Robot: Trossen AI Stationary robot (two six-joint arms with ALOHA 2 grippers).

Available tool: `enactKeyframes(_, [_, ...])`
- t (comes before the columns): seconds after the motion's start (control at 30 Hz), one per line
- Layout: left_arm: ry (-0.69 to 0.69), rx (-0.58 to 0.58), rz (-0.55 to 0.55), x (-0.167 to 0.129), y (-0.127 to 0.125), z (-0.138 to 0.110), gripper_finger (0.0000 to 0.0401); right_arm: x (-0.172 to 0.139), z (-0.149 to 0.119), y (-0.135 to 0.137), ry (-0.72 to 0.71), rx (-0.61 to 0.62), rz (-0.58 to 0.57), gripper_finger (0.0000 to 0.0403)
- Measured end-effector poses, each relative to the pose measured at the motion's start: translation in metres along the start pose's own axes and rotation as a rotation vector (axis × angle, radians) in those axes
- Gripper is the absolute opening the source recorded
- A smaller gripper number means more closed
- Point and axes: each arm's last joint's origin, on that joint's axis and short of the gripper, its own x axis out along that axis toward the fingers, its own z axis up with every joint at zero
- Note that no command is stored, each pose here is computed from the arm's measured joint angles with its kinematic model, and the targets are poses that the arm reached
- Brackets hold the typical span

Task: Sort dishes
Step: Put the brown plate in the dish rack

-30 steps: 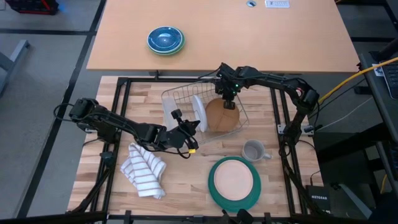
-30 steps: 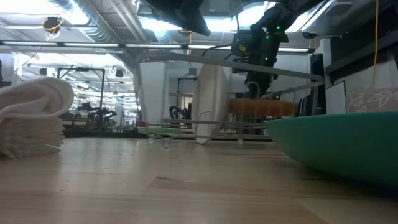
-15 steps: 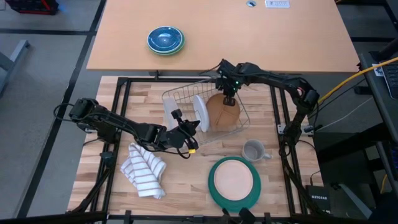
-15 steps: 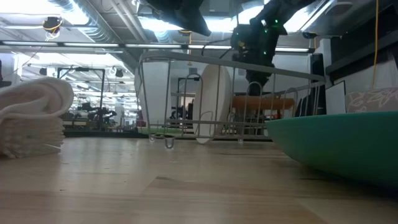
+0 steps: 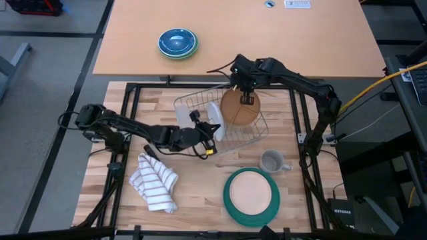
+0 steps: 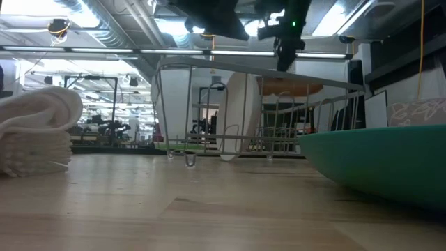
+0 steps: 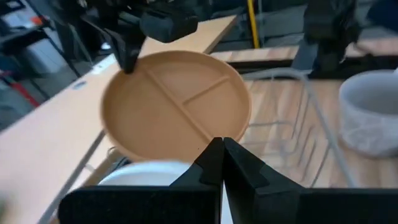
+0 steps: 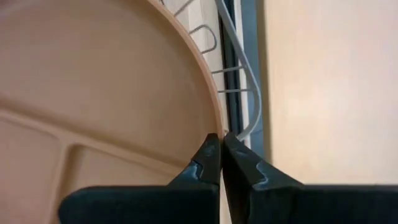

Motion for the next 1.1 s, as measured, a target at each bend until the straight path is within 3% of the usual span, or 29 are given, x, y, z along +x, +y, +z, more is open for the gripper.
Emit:
enactKeyframes(0.3, [0.012, -0.156, -0.013, 0.022, 0.026, -0.002, 0.0, -0.041, 0.013, 0.015, -0.035, -0.068, -0.056, 0.0004])
enactKeyframes(0.73, [-0.001, -0.196, 0.033, 0.032, 0.043, -0.001, 0.0, -0.065, 0.022, 0.036, -0.069, -0.11, -0.099, 0.0005])
enactKeyframes(0.87, [-0.065, -0.166, 0.026, 0.03, 0.041, 0.006, 0.0, -0.065, 0.021, 0.038, -0.056, -0.121, -0.099, 0.0003])
enactKeyframes(1.1, [-0.148, 0.001, 0.043, 0.028, 0.041, 0.016, 0.0014, -0.069, 0.024, 0.047, -0.069, -0.146, -0.094, 0.0004])
